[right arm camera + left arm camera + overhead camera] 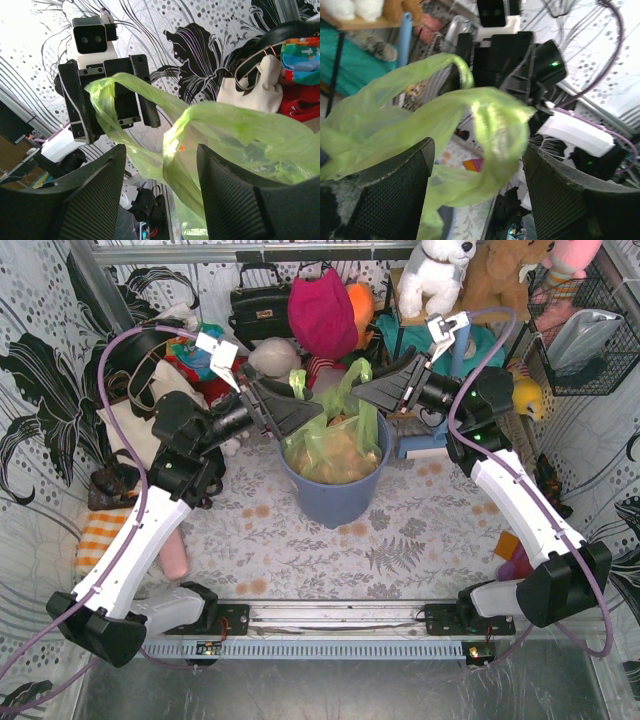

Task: Tie the trash bag

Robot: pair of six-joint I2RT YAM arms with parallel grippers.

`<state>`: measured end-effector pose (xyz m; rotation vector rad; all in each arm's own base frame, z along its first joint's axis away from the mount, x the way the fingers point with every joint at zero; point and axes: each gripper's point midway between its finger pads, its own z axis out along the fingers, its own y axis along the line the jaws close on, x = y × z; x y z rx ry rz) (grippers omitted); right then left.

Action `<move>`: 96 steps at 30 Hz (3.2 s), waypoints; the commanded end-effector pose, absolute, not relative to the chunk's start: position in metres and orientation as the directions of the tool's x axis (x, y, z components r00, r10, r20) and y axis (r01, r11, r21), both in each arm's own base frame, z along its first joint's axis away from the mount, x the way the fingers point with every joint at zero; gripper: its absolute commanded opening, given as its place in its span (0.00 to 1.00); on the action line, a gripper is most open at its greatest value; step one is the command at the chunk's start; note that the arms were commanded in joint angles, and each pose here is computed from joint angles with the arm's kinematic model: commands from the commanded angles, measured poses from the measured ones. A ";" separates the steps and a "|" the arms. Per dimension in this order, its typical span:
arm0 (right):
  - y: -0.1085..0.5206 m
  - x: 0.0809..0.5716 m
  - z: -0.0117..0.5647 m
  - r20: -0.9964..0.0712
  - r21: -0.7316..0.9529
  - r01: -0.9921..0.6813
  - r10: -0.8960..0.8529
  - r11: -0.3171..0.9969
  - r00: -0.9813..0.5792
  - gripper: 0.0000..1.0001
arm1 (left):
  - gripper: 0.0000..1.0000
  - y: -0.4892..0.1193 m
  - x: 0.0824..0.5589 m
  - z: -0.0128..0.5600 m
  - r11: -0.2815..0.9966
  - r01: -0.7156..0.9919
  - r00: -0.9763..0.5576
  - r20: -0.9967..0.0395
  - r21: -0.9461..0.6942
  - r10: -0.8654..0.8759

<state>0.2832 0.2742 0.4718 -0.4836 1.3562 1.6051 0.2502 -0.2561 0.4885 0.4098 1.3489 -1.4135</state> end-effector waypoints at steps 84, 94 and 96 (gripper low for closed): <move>0.250 0.274 0.587 -0.832 0.429 -0.860 0.492 0.276 -0.257 0.56 | 0.80 -0.271 0.240 0.634 0.071 0.935 -0.274 -0.832 -0.349 -0.483; 0.272 0.261 0.597 -0.820 0.426 -0.883 0.498 0.198 -0.283 0.55 | 0.80 -0.266 0.235 0.626 0.034 0.922 -0.311 -0.789 -0.386 -0.530; 0.274 0.265 0.581 -0.807 0.456 -0.866 0.506 0.204 -0.306 0.55 | 0.80 -0.268 0.244 0.607 0.052 0.904 -0.336 -0.781 -0.424 -0.527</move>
